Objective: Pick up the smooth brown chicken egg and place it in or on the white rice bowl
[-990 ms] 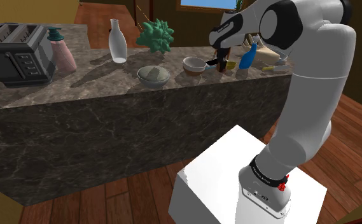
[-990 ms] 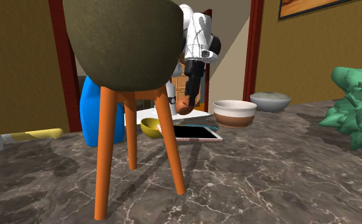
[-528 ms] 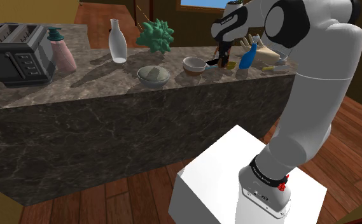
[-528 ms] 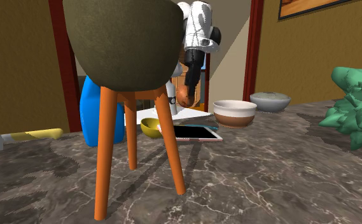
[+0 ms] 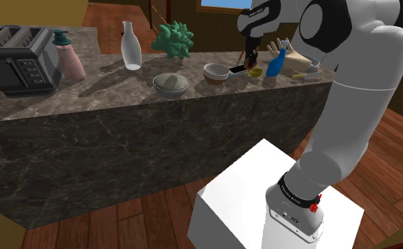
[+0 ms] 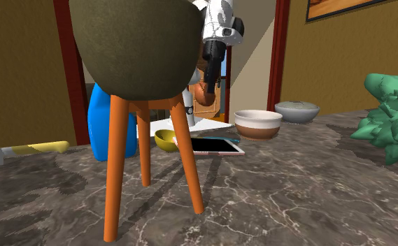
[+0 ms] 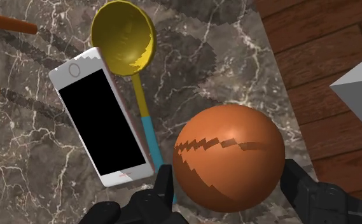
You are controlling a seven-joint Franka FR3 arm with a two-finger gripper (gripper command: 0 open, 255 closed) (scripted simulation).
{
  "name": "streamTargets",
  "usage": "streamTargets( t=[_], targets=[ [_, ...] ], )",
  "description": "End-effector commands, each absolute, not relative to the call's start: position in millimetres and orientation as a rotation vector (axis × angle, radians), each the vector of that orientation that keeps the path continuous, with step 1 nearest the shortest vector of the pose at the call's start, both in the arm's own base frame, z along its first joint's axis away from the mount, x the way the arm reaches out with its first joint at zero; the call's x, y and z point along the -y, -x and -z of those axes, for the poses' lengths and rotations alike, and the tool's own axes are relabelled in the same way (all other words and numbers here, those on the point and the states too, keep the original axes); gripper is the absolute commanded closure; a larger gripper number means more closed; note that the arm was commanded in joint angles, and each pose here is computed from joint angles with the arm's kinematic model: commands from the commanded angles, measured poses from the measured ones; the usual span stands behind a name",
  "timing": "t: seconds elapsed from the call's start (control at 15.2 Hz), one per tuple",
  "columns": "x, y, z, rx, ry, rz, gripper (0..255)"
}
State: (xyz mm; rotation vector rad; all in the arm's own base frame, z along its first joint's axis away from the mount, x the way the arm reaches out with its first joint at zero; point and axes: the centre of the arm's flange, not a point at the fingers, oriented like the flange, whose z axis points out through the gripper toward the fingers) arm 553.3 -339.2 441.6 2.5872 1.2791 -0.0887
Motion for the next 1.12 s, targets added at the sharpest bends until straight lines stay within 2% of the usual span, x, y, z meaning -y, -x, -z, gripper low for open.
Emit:
streamTargets(
  t=[0.0,0.53,1.06],
  targets=[
    [339.4,-552.8,-453.2,-1.279,-2.587,0.089,255],
    [339.4,-552.7,-492.8,-1.279,-2.587,0.089,255],
    [239.8,-587.9,-493.2,-1.279,-2.587,0.089,255]
  ],
)
